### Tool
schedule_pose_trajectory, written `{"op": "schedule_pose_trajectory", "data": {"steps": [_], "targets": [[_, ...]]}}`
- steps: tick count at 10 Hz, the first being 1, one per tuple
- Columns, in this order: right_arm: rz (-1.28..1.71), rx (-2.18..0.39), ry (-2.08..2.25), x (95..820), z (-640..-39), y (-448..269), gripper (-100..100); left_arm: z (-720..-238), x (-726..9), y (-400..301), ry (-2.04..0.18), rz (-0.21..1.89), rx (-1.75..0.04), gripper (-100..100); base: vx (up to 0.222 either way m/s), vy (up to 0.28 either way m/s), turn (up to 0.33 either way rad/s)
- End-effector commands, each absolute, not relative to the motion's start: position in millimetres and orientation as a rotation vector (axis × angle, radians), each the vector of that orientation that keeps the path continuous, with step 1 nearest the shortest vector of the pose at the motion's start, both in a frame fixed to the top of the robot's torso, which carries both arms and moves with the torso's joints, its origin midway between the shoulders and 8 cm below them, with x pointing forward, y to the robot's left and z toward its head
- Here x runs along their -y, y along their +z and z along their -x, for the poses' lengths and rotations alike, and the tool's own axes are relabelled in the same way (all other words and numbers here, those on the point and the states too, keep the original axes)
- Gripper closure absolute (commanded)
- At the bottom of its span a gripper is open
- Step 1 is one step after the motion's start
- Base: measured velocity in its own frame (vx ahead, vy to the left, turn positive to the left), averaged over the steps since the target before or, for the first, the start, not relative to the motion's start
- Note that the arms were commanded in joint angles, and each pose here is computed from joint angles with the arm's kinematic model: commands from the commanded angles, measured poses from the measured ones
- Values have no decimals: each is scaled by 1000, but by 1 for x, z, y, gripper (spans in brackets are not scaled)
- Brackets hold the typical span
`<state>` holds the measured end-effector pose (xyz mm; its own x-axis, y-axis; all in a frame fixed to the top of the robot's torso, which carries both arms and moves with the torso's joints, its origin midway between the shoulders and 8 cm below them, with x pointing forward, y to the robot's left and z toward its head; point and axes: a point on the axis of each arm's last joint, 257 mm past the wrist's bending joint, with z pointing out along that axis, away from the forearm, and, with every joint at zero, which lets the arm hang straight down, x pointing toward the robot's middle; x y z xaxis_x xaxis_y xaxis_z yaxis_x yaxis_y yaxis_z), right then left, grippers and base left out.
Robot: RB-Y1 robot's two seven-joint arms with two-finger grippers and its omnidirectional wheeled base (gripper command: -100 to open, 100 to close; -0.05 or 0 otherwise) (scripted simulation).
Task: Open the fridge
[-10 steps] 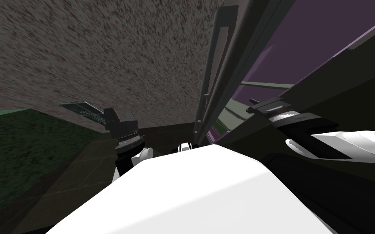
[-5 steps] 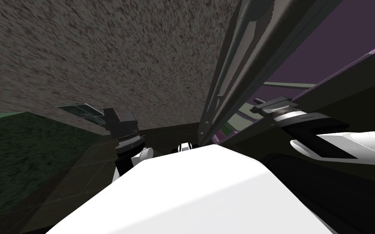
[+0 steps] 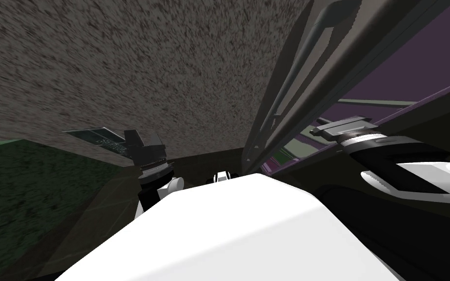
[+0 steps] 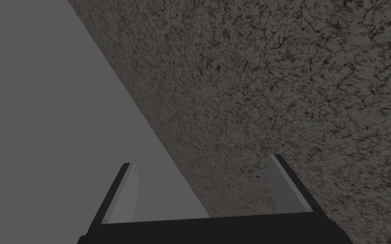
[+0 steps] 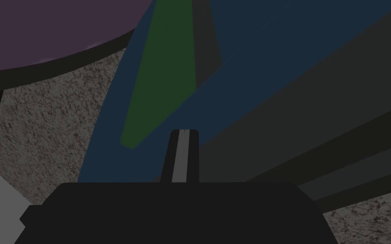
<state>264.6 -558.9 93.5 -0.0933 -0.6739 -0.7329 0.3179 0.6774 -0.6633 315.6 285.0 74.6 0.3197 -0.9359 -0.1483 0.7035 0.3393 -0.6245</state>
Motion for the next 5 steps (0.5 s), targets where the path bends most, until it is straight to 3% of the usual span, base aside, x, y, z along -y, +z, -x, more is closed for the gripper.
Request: {"op": "schedule_pose_trajectory", "data": {"steps": [1,2,5], "targets": [[299,-1446,-873,566,-259,94,100,-316,-285,75,-1138,500,-543,0,84,137,-26],[278,-1444,-910,576,-253,96,-100,-316,-285,75,-1138,499,-544,0,107,135,12],[251,-1439,-960,590,-244,98,-100,-316,-285,75,-1138,499,-544,0,128,161,0]]}}
